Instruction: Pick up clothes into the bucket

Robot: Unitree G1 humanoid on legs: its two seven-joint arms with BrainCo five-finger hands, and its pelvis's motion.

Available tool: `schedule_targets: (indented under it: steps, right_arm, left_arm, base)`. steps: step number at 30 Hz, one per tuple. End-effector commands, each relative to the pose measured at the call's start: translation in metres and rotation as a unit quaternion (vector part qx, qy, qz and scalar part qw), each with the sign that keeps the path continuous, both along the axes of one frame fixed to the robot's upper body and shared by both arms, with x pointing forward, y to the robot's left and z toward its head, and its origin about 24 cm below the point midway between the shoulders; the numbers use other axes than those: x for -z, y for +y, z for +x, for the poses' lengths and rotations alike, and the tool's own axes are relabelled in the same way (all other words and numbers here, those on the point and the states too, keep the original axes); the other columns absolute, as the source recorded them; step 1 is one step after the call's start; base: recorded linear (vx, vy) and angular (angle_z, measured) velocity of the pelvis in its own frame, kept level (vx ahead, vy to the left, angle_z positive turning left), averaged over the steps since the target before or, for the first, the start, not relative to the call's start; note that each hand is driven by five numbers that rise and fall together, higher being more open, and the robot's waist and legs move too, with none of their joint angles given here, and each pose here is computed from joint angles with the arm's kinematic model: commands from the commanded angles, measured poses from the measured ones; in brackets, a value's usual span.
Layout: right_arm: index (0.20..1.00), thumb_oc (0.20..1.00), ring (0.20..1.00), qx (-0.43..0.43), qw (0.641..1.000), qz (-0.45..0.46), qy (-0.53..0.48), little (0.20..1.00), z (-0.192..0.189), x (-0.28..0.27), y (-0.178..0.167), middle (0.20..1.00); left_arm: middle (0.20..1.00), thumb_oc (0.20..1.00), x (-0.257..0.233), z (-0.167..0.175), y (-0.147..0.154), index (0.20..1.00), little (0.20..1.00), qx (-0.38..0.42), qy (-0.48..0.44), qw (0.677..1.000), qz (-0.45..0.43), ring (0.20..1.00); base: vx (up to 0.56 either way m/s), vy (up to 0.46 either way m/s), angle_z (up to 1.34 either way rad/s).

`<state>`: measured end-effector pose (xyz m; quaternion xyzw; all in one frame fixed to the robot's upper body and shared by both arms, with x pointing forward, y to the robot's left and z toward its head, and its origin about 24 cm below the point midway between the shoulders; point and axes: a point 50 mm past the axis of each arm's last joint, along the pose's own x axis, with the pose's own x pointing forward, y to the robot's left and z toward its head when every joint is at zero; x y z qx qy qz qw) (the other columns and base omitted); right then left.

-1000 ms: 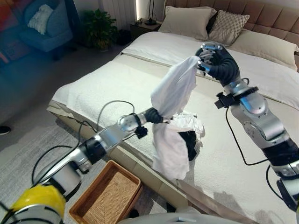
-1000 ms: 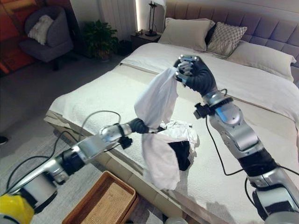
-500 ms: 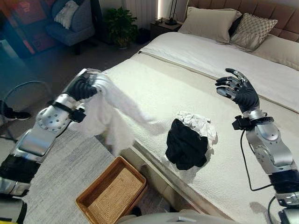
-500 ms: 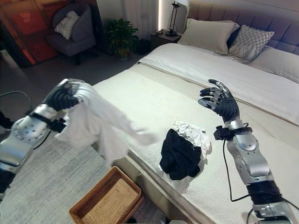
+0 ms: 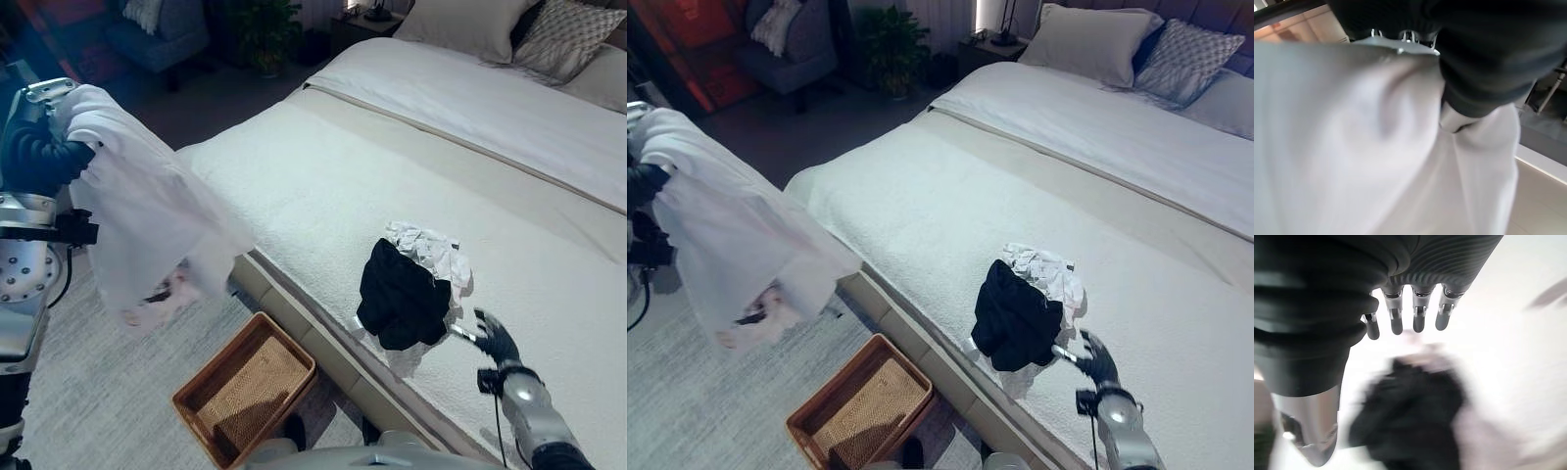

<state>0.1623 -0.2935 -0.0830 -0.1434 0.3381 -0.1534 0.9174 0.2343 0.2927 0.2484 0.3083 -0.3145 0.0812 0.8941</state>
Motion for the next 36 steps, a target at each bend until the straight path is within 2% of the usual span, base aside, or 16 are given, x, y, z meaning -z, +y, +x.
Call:
schedule_targets:
  steps: [1, 7, 11, 17, 20, 22, 26, 36]
  right_arm:
    - [1.000, 1.000, 1.000, -0.061, 0.994, -0.089, 0.007, 1.000, 0.019, -0.008, -0.001, 1.000]
    - [1.000, 1.000, 1.000, -0.071, 0.986, -0.115, 0.101, 1.000, -0.015, 0.014, -0.012, 1.000]
    - [1.000, 1.000, 1.000, -0.098, 0.980, -0.132, 0.111, 1.000, -0.014, 0.016, -0.010, 1.000]
    - [1.000, 1.000, 1.000, -0.139, 0.976, -0.156, 0.063, 1.000, 0.008, 0.003, -0.001, 1.000]
    - [1.000, 1.000, 1.000, -0.151, 0.974, -0.166, 0.024, 1.000, 0.023, -0.008, 0.004, 1.000]
    - [1.000, 1.000, 1.000, -0.162, 0.970, -0.181, -0.002, 1.000, 0.036, -0.016, 0.007, 1.000]
    - [1.000, 1.000, 1.000, -0.157, 0.966, -0.200, -0.043, 1.000, 0.051, -0.031, 0.004, 1.000]
    - [1.000, 1.000, 1.000, -0.145, 0.959, -0.214, -0.113, 1.000, 0.073, -0.056, 0.008, 1.000]
  left_arm:
    - [0.200, 0.200, -0.021, -0.012, 0.001, 0.200, 0.200, 0.018, -0.064, 0.998, -0.014, 0.200]
    - [0.200, 0.200, 0.025, -0.007, 0.014, 0.200, 0.200, -0.029, 0.011, 0.998, -0.050, 0.200]
    - [0.200, 0.200, 0.058, -0.001, 0.024, 0.200, 0.200, -0.098, 0.045, 0.992, -0.063, 0.200]
    - [0.200, 0.200, 0.107, 0.019, 0.028, 0.200, 0.200, -0.168, 0.096, 0.976, -0.104, 0.200]
    - [0.200, 0.200, 0.118, 0.027, 0.026, 0.200, 0.200, -0.186, 0.110, 0.972, -0.097, 0.200]
    - [0.200, 0.200, 0.128, 0.035, 0.026, 0.200, 0.200, -0.208, 0.135, 0.967, -0.061, 0.200]
    - [0.200, 0.200, 0.131, 0.050, 0.024, 0.200, 0.200, -0.222, 0.150, 0.963, -0.021, 0.200]
    - [0.200, 0.200, 0.136, 0.082, 0.020, 0.200, 0.200, -0.247, 0.182, 0.952, -0.010, 0.200]
  base:
    - [-0.18, 0.000, 0.26]
    - [-0.12, 0.015, 0.17]
    - [-0.11, 0.037, 0.04]
    - [-0.08, 0.045, 0.00]
    - [-0.09, 0.030, -0.05]
    - [-0.06, 0.030, -0.09]
    - [-0.07, 0.043, -0.09]
    - [-0.02, 0.011, 0.02]
